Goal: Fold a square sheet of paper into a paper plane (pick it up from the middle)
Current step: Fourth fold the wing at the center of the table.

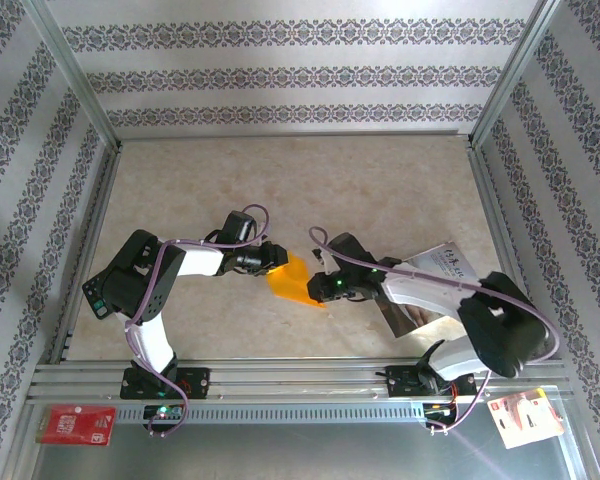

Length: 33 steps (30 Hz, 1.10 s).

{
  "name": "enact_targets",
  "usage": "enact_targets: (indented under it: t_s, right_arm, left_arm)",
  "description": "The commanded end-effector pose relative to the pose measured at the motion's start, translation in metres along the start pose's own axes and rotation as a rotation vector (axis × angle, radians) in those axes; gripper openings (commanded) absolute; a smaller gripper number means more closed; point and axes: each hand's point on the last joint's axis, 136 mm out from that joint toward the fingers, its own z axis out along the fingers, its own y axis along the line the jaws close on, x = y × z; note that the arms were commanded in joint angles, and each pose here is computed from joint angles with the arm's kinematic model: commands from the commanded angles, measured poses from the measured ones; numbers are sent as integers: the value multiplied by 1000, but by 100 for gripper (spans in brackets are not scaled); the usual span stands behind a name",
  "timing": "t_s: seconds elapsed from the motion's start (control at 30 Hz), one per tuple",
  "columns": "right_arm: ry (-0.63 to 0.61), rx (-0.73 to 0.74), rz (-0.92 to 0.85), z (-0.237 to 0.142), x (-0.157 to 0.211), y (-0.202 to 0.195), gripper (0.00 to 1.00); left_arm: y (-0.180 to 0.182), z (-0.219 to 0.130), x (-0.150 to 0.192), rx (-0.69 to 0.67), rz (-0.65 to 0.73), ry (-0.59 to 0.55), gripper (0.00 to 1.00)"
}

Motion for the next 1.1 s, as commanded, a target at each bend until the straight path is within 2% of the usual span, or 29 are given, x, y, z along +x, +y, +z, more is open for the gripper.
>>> enact_targets:
  t_s: [0.0, 0.43, 1.07]
  right_arm:
    - [38, 1, -21, 13, -3, 3, 8]
    - [126, 63, 17, 32, 15, -31, 7]
    - [154, 69, 75, 24, 40, -49, 7]
  left_arm:
    - [50, 2, 13, -151, -86, 36, 27]
    - [50, 2, 13, -152, -83, 42, 27]
    - [52, 3, 14, -160, -81, 48, 27]
